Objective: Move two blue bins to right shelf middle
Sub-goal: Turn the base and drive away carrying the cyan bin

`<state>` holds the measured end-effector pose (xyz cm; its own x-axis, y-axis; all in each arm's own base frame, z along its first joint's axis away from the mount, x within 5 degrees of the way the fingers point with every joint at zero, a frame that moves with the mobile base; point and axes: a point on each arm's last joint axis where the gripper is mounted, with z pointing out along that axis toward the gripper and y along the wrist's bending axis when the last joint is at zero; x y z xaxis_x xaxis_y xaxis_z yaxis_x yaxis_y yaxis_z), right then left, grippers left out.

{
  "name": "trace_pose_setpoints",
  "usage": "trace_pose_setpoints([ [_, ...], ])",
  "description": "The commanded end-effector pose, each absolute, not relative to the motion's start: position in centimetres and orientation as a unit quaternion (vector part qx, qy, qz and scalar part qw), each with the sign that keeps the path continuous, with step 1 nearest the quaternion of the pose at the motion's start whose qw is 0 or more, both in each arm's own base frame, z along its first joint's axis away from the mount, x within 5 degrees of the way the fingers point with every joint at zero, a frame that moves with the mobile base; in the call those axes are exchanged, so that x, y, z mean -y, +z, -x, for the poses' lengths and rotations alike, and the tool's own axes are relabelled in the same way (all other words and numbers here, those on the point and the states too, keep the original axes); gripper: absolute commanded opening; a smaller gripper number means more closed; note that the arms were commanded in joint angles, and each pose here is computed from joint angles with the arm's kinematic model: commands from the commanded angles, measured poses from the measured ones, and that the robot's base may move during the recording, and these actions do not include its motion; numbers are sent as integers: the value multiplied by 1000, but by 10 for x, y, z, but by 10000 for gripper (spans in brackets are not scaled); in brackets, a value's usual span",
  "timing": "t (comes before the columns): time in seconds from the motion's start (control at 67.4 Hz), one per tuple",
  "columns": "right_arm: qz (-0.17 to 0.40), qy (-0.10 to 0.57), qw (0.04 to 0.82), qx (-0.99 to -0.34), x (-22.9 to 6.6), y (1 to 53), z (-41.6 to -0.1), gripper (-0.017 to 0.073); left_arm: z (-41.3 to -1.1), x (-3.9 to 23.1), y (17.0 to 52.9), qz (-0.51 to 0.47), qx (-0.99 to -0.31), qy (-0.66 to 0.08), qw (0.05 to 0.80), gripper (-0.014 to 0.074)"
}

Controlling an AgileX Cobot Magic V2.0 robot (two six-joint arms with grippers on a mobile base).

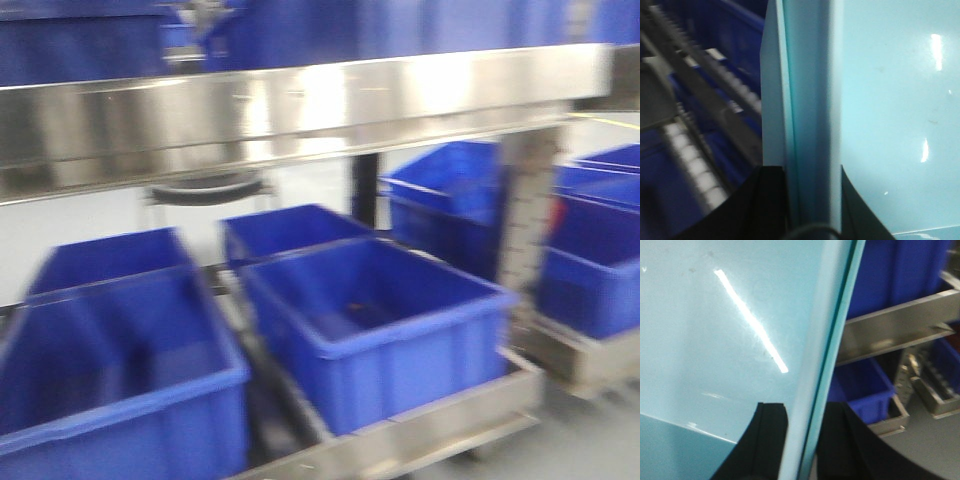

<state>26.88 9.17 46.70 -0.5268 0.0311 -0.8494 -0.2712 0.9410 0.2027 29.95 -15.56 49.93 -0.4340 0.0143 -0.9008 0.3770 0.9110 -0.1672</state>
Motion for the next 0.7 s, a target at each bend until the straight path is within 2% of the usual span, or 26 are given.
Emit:
trace_pose_setpoints([
  [0.0, 77, 163, 522, -834, -90, 482, -263, -154, -295, 156, 521, -105, -781, -216, 576, -111],
  [0.682, 77, 163, 522, -834, -90, 482, -263, -154, -295, 156, 521, -105, -781, -216, 576, -111],
])
